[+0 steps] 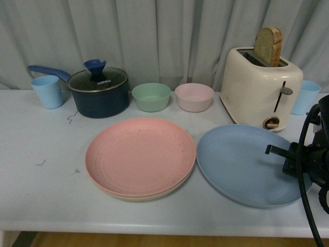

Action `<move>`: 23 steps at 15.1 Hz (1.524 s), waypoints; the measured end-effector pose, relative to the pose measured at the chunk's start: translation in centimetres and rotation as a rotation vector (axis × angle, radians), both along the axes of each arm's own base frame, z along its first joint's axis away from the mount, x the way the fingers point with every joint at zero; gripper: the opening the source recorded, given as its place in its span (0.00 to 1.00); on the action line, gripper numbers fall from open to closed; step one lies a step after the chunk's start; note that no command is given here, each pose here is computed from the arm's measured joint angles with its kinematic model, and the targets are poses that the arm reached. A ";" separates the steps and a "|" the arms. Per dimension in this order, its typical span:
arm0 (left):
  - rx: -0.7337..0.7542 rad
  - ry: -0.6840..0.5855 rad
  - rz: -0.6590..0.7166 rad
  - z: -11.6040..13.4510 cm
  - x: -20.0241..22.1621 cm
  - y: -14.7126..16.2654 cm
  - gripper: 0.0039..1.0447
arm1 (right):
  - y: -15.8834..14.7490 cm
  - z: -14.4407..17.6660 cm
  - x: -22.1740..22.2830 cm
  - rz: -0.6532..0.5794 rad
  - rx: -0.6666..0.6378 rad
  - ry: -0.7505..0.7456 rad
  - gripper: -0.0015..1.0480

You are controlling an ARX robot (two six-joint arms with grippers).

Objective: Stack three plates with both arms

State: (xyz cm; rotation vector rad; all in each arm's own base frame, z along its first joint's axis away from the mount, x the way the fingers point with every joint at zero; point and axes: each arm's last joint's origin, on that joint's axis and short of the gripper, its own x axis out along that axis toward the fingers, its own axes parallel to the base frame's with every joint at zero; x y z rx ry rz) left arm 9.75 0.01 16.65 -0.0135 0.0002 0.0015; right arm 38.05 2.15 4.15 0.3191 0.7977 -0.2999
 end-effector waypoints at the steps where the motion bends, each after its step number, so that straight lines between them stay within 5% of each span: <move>1: 0.000 0.000 0.000 0.0 0.0 0.0 0.94 | -0.2 0.3 -0.2 -0.002 0.022 -0.013 0.16; 3: 0.000 0.000 0.000 0.0 0.0 0.0 0.94 | -0.6 1.4 -1.6 0.019 0.102 -0.068 0.04; 10: 0.000 0.000 0.000 0.0 0.0 0.0 0.94 | -4.9 4.9 -11.9 -0.026 0.330 -0.141 0.03; 13: 0.000 0.000 0.000 0.0 0.0 0.0 0.94 | 1.8 8.2 -8.6 0.091 0.485 -0.304 0.03; 19: 0.000 0.000 0.000 0.0 0.0 0.0 0.94 | 13.1 7.3 -6.1 0.160 0.425 -0.256 0.03; 23: 0.000 0.000 0.000 0.0 0.0 0.0 0.94 | 15.1 5.3 -4.7 0.133 0.362 -0.195 0.03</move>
